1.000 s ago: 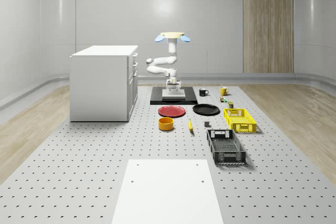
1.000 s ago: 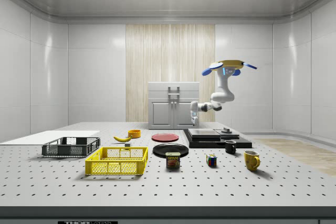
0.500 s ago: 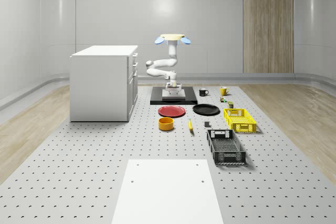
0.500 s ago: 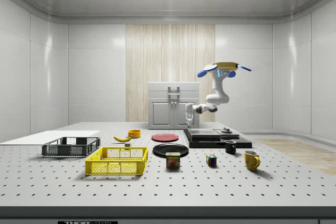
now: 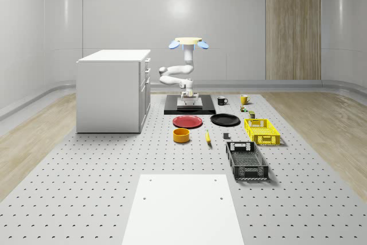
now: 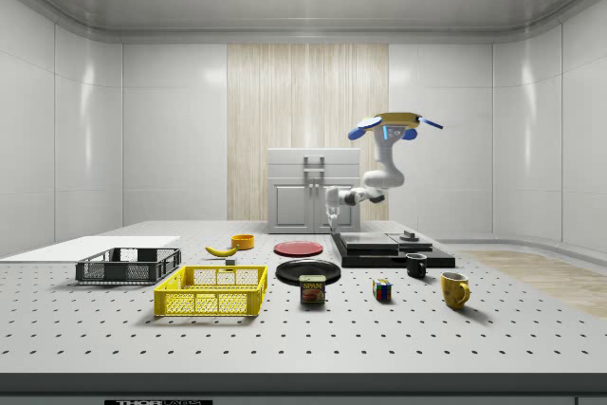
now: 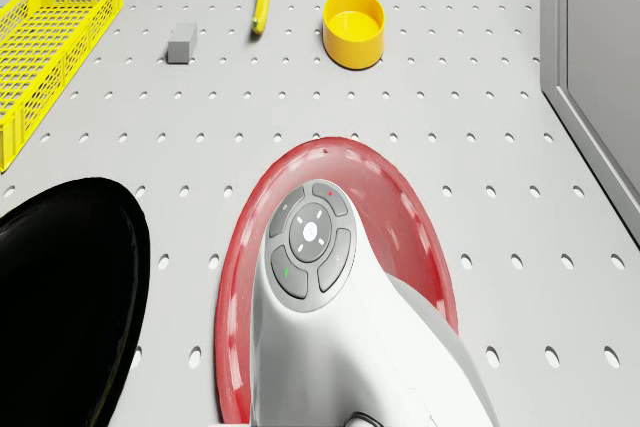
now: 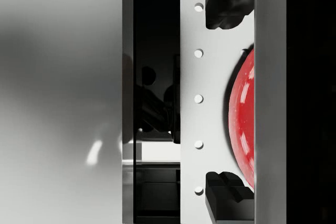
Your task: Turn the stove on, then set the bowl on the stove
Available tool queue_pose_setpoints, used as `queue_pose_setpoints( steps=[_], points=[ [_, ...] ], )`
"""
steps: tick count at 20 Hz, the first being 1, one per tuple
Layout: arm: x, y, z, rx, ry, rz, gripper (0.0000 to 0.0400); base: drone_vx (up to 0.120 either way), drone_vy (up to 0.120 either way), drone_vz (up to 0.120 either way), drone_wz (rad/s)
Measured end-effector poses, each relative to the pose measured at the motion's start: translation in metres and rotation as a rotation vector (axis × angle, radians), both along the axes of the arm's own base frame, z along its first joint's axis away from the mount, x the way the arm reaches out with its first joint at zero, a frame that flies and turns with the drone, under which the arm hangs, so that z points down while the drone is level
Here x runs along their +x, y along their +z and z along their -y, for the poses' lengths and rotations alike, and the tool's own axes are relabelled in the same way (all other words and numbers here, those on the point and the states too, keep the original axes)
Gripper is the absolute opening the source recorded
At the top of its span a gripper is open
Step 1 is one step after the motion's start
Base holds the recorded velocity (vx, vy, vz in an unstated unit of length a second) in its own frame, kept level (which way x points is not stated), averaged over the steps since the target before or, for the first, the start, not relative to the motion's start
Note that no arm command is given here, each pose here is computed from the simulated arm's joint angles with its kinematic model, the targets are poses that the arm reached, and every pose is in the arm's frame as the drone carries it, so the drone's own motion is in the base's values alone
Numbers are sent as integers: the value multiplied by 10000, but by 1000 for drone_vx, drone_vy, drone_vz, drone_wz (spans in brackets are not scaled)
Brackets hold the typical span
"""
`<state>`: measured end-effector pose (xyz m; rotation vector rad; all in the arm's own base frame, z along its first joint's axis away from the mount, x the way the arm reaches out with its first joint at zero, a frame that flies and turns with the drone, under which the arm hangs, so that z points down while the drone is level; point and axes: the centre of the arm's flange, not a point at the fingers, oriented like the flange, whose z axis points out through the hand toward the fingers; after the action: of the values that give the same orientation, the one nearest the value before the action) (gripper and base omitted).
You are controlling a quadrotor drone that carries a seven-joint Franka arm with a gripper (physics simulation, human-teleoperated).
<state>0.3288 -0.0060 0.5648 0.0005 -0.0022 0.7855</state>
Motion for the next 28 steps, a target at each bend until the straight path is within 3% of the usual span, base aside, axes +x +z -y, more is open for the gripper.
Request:
queue_pose_setpoints(
  steps=[28],
  points=[
    [0,0,0,0,0,0,400,120,0,0,0]
  ],
)
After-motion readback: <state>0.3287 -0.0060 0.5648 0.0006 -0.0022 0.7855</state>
